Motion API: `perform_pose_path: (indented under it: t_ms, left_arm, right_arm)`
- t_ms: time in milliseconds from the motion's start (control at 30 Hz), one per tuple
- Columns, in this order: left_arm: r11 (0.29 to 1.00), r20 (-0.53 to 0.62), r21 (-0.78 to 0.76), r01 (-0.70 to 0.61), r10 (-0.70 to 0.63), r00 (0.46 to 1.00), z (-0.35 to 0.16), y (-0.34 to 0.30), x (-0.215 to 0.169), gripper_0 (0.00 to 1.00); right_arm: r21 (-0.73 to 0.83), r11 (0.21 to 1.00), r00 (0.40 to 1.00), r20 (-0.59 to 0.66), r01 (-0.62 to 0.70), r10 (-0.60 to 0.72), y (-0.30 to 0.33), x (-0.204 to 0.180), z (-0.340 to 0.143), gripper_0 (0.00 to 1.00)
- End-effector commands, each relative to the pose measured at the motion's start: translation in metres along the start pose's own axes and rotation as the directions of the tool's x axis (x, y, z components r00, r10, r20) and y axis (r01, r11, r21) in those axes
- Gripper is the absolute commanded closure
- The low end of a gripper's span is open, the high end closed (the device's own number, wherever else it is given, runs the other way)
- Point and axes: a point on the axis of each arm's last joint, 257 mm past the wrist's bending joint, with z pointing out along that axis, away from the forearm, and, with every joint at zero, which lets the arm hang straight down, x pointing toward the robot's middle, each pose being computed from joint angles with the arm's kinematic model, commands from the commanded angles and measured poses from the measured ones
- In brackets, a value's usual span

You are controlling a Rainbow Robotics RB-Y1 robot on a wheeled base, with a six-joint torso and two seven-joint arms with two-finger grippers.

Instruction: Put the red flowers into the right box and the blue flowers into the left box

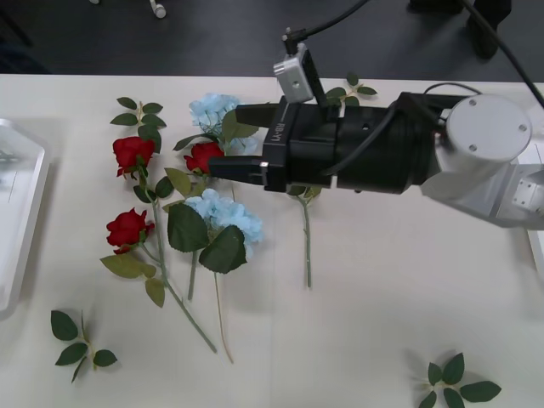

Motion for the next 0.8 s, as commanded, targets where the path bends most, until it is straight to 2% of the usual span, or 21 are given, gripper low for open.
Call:
perform_pose_path:
  t_ms: [33, 200, 400, 600, 800]
  left_arm:
    - [0.986, 0.07, -0.16, 0.04, -0.029, 0.997, -0.026, 0.033, -0.022, 1.0]
    - [0.931, 0.104, -0.363, 0.043, -0.005, 0.995, -0.057, 0.085, -0.036, 1.0]
    - [0.842, 0.104, -0.538, 0.046, 0.012, 0.994, -0.078, 0.128, -0.046, 1.0]
    - [0.767, 0.12, -0.636, 0.088, -0.015, 0.993, -0.081, 0.155, -0.046, 1.0]
    - [0.692, 0.136, -0.707, 0.149, -0.074, 0.988, -0.08, 0.184, -0.041, 1.0]
  right_arm:
    - [-0.028, 0.999, 0.997, -0.06, -0.045, 0.043, -0.024, -0.013, -0.033, 0.0]
    - [-0.092, 0.989, 0.974, -0.202, -0.119, 0.098, -0.037, -0.005, -0.078, 0.0]
    - [-0.079, 0.966, 0.873, -0.452, -0.245, 0.185, -0.035, 0.017, -0.131, 0.0]
    - [0.056, 0.939, 0.756, -0.578, -0.339, 0.308, -0.013, 0.026, -0.136, 0.0]
    - [0.189, 0.92, 0.678, -0.629, -0.343, 0.382, 0.008, 0.042, -0.117, 0.0]
